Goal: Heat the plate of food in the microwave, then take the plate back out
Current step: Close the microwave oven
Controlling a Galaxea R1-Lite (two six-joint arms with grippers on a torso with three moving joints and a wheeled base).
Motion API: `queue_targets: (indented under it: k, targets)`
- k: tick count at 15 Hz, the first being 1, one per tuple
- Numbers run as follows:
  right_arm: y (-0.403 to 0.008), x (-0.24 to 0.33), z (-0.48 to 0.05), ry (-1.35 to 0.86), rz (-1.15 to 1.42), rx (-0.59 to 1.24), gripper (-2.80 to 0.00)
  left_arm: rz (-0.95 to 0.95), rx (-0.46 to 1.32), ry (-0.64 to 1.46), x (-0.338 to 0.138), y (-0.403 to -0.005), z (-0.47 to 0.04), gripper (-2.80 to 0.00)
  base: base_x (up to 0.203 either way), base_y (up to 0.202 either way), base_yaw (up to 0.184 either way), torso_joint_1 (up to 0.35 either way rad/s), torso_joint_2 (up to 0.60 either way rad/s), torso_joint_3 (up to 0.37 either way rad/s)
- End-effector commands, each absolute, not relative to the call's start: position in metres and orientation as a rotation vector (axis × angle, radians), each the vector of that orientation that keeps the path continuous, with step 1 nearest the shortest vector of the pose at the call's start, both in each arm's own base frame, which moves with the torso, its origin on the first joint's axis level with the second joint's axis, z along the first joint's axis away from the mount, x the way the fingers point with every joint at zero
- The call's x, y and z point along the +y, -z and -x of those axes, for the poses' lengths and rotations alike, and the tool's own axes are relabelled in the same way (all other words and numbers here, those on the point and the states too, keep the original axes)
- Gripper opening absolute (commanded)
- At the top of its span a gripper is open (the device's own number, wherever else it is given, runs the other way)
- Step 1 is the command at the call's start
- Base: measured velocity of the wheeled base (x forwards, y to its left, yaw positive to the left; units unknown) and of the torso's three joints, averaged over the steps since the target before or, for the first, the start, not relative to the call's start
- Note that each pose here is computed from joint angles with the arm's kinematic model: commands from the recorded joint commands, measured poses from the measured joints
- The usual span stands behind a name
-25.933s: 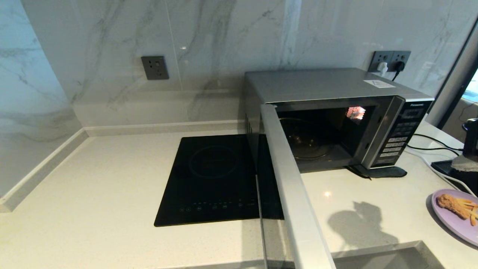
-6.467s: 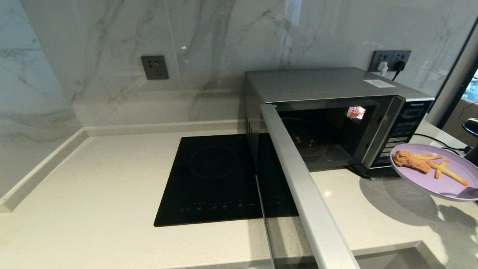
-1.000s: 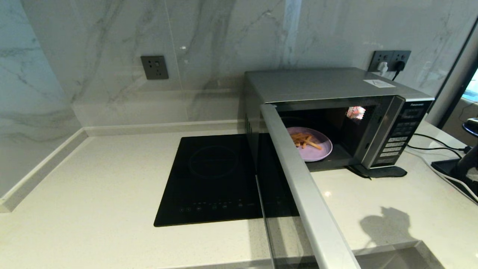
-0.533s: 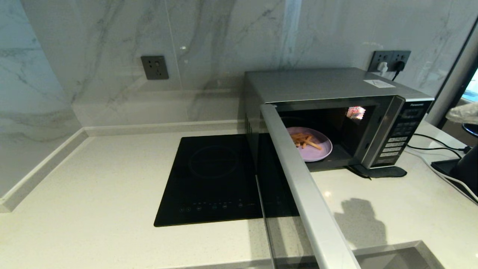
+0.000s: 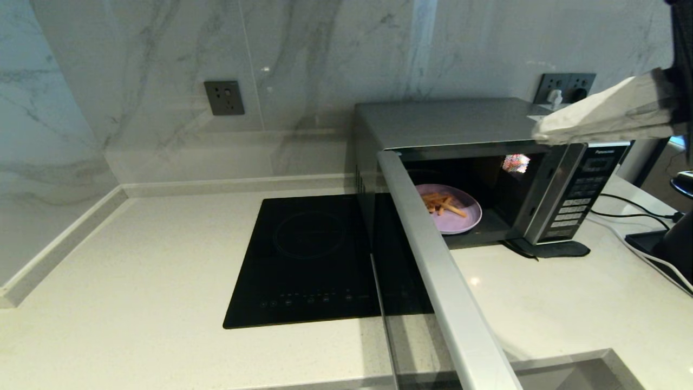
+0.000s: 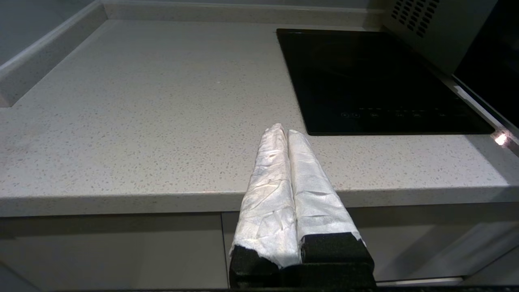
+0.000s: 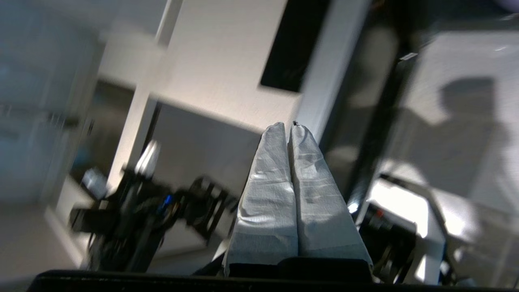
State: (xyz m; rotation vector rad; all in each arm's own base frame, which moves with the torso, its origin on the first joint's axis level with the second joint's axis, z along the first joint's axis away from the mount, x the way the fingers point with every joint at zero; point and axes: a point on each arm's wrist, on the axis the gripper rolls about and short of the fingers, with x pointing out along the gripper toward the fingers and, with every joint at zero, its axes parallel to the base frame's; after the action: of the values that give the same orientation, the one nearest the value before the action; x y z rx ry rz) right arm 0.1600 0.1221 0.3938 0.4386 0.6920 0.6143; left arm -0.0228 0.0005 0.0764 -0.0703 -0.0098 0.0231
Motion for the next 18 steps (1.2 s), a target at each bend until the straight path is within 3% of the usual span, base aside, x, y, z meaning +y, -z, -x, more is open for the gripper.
queue_targets:
  k: [1, 5, 10, 18]
  targets:
    - [-0.377, 0.169, -0.17, -0.717, -0.382, 0.823, -2.8, 0.071, -0.009, -0.024, 0.0, -0.076, 0.023, -2.8, 0.0, 0.0, 0.0, 0.0, 0.0, 0.0]
    - [-0.358, 0.211, -0.151, -0.807, -0.308, 0.974, -2.8, 0.072, -0.009, -0.024, 0.0, -0.076, 0.023, -2.8, 0.0, 0.0, 0.0, 0.0, 0.0, 0.0]
    - [-0.329, 0.239, -0.148, -0.664, -0.231, 1.099, -2.8, 0.072, -0.009, -0.024, 0.0, -0.076, 0.023, -2.8, 0.0, 0.0, 0.0, 0.0, 0.0, 0.0]
    - [-0.322, 0.237, -0.15, -0.489, -0.227, 1.08, -2.8, 0.071, -0.009, -0.024, 0.0, -0.076, 0.023, -2.8, 0.0, 0.0, 0.0, 0.0, 0.0, 0.0]
